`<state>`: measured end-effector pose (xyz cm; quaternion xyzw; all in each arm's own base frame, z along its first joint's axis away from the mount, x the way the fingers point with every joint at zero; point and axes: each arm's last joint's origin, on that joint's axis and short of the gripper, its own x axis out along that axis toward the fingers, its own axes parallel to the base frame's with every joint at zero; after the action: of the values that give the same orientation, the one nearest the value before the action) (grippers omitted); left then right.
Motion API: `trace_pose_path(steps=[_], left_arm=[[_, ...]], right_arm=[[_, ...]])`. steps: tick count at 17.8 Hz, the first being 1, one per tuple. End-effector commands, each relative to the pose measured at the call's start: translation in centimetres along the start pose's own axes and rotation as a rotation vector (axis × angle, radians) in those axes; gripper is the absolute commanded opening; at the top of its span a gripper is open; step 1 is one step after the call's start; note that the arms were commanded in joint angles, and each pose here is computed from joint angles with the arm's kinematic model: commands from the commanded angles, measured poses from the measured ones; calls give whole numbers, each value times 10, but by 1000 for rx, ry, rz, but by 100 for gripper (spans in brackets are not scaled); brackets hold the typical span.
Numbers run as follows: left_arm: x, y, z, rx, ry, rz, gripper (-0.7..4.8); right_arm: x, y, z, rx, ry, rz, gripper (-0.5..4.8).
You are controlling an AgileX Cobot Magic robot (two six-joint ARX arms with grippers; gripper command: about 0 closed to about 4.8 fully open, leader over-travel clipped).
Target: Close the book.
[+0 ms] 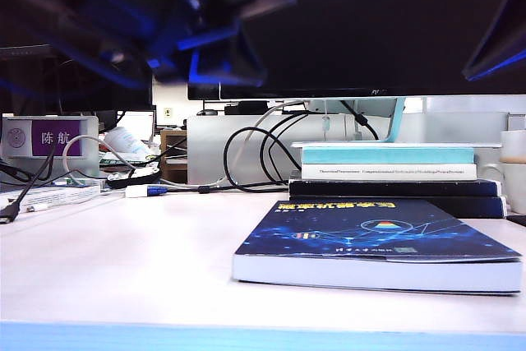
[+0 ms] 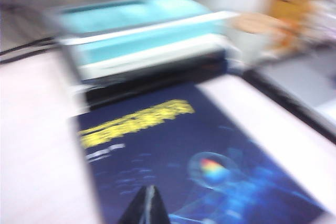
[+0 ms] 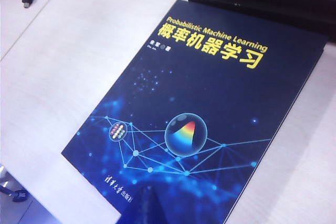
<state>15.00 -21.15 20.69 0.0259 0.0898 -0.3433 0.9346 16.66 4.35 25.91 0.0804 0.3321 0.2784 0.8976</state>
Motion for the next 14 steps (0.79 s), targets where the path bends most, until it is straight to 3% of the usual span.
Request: trace_pose_path(steps=[1, 2, 3, 6, 9, 11, 14], left_arm=[[-15, 22, 22, -19, -53, -296, -5], [-21, 34, 29, -23, -65, -313, -5], [-35, 55, 37, -35, -74, -232, -5], [-69, 88, 49, -33, -86, -74, -5], [-112, 98, 55, 21, -104, -99, -5], [-141, 101, 51, 33, -99, -35, -5], [-165, 98, 41, 37, -133, 42, -5]], right_arm=[[-1, 1, 2, -4, -7, -1, -1], [-1, 1, 2, -3, -6, 0, -1], [-2, 1, 2, -6, -13, -1, -1], [-5, 2, 4, -21, -45, 3, -1], [-14, 7, 8, -57, -122, 7, -1], [-24, 12, 10, -87, -190, -1, -1], [-39, 15, 10, -103, -275, -119, -1]])
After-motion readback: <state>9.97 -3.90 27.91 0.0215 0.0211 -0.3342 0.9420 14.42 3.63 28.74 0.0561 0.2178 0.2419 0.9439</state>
